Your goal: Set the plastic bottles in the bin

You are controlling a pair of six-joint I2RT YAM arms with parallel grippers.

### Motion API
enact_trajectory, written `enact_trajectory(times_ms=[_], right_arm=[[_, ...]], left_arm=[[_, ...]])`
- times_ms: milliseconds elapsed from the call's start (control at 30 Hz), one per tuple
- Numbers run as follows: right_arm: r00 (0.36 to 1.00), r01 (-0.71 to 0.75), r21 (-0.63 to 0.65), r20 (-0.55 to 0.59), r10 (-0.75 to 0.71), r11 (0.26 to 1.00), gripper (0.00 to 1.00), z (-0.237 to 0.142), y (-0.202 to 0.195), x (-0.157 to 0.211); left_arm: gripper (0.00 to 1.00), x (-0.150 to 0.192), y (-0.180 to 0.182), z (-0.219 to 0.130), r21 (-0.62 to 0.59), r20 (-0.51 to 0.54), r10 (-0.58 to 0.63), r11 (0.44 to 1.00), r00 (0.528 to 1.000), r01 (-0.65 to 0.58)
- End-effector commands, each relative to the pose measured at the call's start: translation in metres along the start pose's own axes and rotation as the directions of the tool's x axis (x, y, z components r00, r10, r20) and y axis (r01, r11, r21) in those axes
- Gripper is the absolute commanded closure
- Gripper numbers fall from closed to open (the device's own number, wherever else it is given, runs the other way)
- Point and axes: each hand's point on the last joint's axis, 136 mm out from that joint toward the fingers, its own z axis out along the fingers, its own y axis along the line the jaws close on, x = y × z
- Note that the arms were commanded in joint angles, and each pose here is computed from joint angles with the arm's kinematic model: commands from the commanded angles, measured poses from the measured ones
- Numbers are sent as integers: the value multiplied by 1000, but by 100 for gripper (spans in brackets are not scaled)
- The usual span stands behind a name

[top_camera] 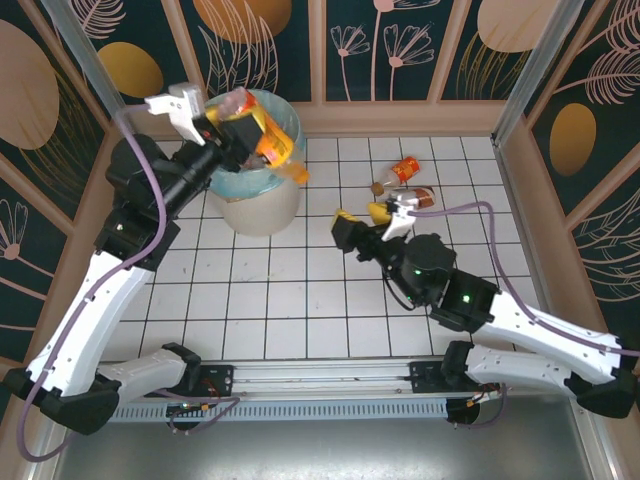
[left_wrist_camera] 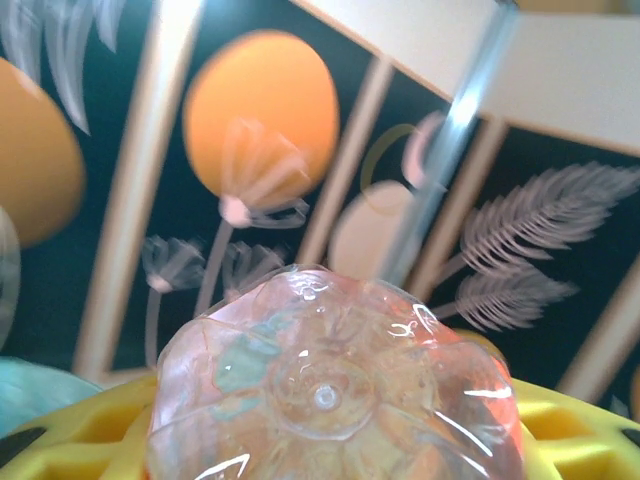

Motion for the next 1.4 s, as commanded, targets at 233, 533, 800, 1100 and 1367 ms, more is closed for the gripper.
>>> enact_trajectory(times_ms=[233, 533, 800, 1100, 1367], right_arm=[[999, -44, 86, 32, 42, 995, 19, -7, -17, -8], [998, -53, 69, 21, 52, 996, 19, -7, -13, -9], [996, -80, 68, -21, 82, 994, 19, -3, -13, 6], [989, -124, 86, -75, 130, 989, 20, -2, -19, 27], [987, -126, 98, -89, 135, 987, 20, -1, -20, 31]], left_arm=[[67, -42, 92, 48, -465, 65, 274, 859, 960, -214], [70, -40, 161, 77, -545, 64, 294, 811, 954, -213], [69, 16, 207, 101, -557, -30, 299, 787, 954, -264], [52, 84, 242, 109, -534, -157, 210, 804, 965, -262], [20, 62, 225, 100, -518, -136, 207, 819, 969, -248]])
